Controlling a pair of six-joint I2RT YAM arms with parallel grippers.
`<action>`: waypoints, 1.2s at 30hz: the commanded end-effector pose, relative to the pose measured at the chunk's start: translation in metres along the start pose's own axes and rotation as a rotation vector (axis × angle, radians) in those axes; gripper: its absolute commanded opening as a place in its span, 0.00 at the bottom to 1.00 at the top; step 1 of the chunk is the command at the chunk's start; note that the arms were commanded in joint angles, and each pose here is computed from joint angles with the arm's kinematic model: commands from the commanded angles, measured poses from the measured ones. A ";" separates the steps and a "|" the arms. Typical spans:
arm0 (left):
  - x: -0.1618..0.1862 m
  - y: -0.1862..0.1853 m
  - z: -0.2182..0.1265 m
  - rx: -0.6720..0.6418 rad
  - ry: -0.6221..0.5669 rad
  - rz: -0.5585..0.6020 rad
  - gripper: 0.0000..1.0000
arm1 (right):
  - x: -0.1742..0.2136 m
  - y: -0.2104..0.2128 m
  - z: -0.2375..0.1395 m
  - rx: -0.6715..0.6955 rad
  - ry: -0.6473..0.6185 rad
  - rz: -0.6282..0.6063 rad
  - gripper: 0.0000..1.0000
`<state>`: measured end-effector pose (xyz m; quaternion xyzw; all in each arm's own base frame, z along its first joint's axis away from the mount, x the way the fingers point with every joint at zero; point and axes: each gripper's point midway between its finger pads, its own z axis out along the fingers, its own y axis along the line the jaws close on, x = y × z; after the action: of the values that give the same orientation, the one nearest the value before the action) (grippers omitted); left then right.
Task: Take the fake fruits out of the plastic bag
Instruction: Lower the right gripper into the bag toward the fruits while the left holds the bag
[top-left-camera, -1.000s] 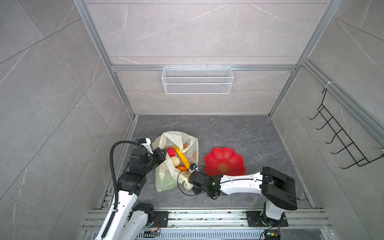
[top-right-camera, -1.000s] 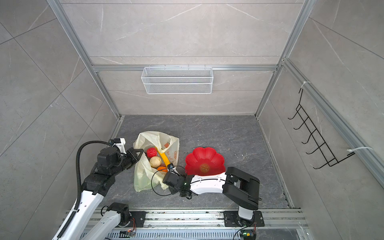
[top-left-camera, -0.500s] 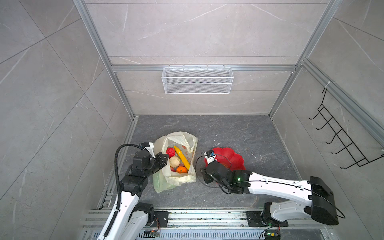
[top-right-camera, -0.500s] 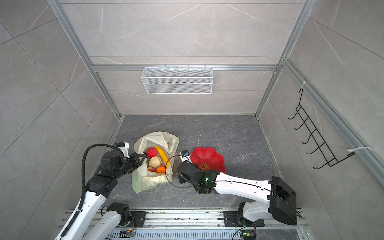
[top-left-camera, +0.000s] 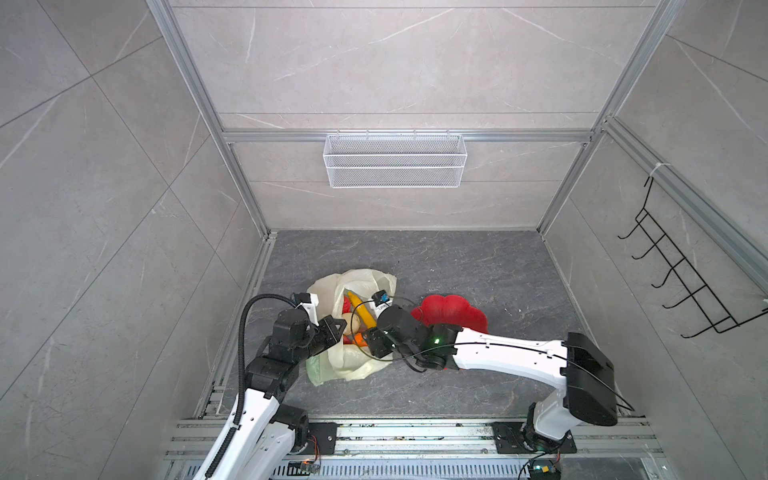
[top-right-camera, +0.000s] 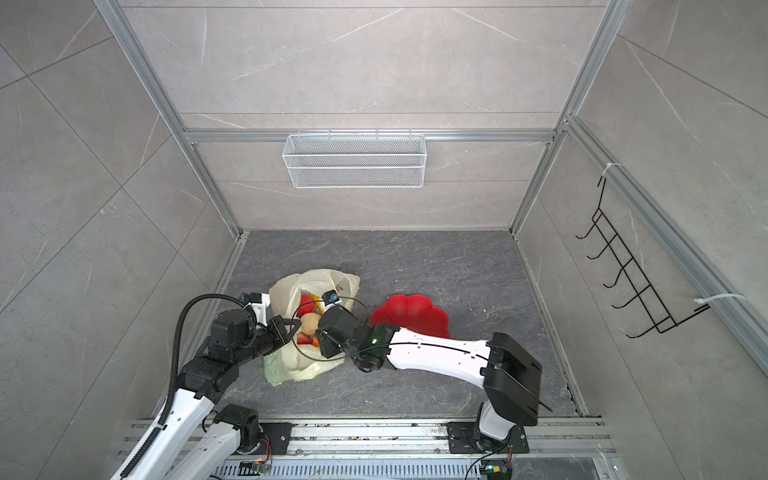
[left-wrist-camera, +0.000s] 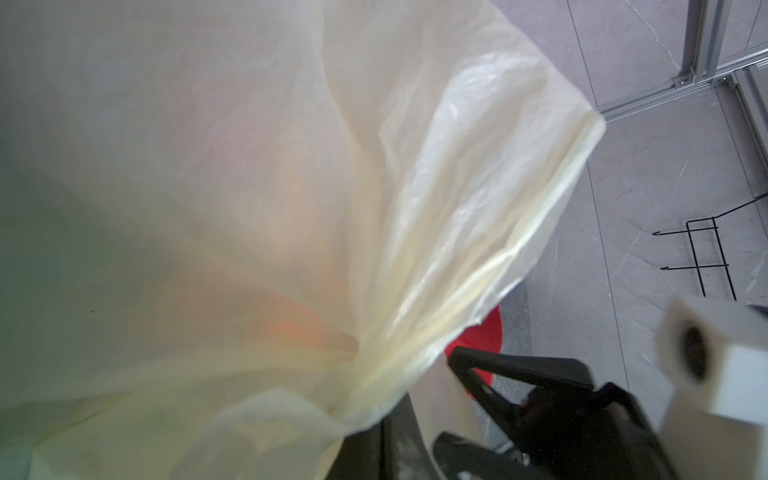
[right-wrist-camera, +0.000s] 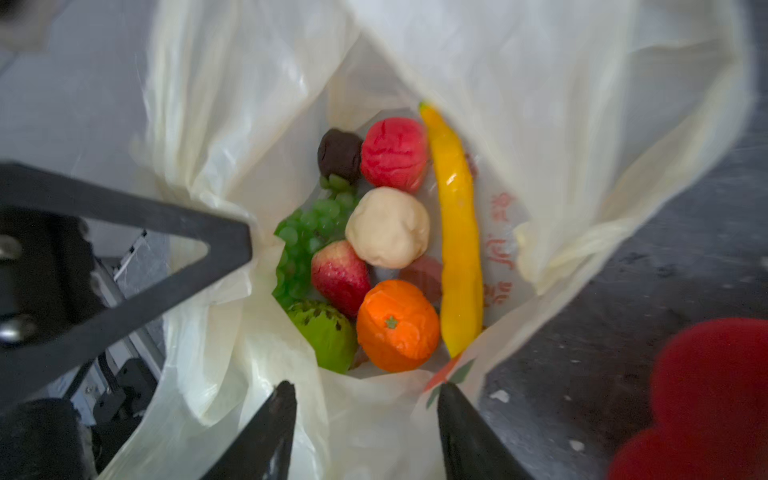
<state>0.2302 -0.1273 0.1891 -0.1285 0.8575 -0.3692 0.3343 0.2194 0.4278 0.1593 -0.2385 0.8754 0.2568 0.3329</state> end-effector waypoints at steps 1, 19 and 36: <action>0.006 0.002 0.002 0.007 0.018 0.011 0.00 | -0.003 0.024 0.013 -0.090 0.012 -0.041 0.58; 0.008 0.083 -0.023 -0.366 -0.145 -0.159 0.00 | 0.114 -0.042 0.065 0.074 0.207 0.053 0.57; 0.034 0.073 0.003 -0.321 0.046 -0.062 0.00 | 0.037 -0.033 0.015 0.102 0.020 -0.022 0.57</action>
<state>0.2098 -0.0859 0.1109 -0.2311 0.9060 -0.2299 0.2700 0.2095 0.4016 0.0880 -0.2271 0.8982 0.2204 0.3050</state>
